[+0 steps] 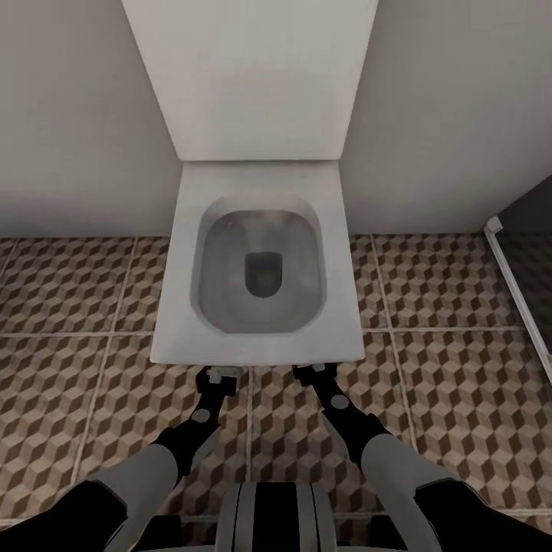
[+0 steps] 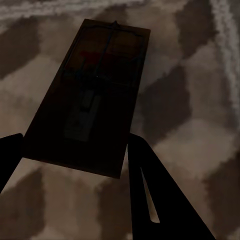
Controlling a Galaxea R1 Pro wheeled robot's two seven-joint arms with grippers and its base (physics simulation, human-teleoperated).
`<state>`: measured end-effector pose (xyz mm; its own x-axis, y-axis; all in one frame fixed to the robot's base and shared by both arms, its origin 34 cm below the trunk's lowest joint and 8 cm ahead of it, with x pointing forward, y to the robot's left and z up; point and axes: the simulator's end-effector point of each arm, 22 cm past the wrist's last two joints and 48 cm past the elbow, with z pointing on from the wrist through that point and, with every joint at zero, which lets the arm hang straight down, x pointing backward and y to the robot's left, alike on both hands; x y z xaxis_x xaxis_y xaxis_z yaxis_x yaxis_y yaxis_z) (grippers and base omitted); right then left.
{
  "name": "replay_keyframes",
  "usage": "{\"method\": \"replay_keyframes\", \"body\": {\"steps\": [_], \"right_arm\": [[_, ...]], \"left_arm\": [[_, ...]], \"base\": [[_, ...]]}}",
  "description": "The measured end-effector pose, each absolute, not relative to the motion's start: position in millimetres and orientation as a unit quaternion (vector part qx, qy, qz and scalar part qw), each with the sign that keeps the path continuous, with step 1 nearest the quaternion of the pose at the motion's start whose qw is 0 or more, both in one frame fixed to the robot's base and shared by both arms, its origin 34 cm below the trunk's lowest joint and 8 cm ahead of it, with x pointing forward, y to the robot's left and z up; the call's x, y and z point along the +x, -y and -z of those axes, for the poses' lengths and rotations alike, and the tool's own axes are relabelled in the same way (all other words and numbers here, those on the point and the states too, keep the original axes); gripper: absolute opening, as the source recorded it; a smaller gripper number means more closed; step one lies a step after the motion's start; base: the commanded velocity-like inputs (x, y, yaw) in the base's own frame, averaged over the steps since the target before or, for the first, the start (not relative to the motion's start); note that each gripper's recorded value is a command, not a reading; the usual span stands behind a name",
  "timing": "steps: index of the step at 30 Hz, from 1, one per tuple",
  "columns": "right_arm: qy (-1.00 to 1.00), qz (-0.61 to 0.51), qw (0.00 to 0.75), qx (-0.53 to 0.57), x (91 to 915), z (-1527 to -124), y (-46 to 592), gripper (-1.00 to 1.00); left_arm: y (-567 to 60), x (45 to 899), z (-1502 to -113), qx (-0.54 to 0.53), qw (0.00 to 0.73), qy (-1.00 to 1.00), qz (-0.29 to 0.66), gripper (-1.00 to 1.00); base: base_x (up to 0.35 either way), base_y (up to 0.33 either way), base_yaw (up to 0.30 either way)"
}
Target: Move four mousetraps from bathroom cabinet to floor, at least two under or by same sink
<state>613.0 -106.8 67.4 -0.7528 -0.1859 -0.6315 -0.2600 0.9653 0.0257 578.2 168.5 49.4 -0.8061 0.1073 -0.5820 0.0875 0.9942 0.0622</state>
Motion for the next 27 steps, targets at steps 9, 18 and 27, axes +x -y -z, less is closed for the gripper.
{"method": "replay_keyframes", "body": {"steps": [9, 18, 27], "right_arm": [[-0.934, -0.056, 0.331, -0.119, 613.0, -67.5, 106.6, 1.00], [-0.934, -0.056, 0.331, -0.119, 613.2, -67.5, 106.5, 1.00], [-0.934, -0.056, 0.331, -0.119, 612.9, -67.4, 106.5, 1.00]], "left_arm": [[-168.7, 577.9, -49.2, 0.051, 0.307, -0.950, -0.016, -1.00], [-169.8, 578.1, -49.3, 0.051, 0.307, -0.950, -0.017, 1.00], [-170.3, 578.5, -49.4, 0.053, 0.308, -0.950, -0.019, 1.00]], "base": [[0.000, 0.000, 0.000], [0.000, 0.000, 0.000], [0.000, 0.000, 0.000]]}}
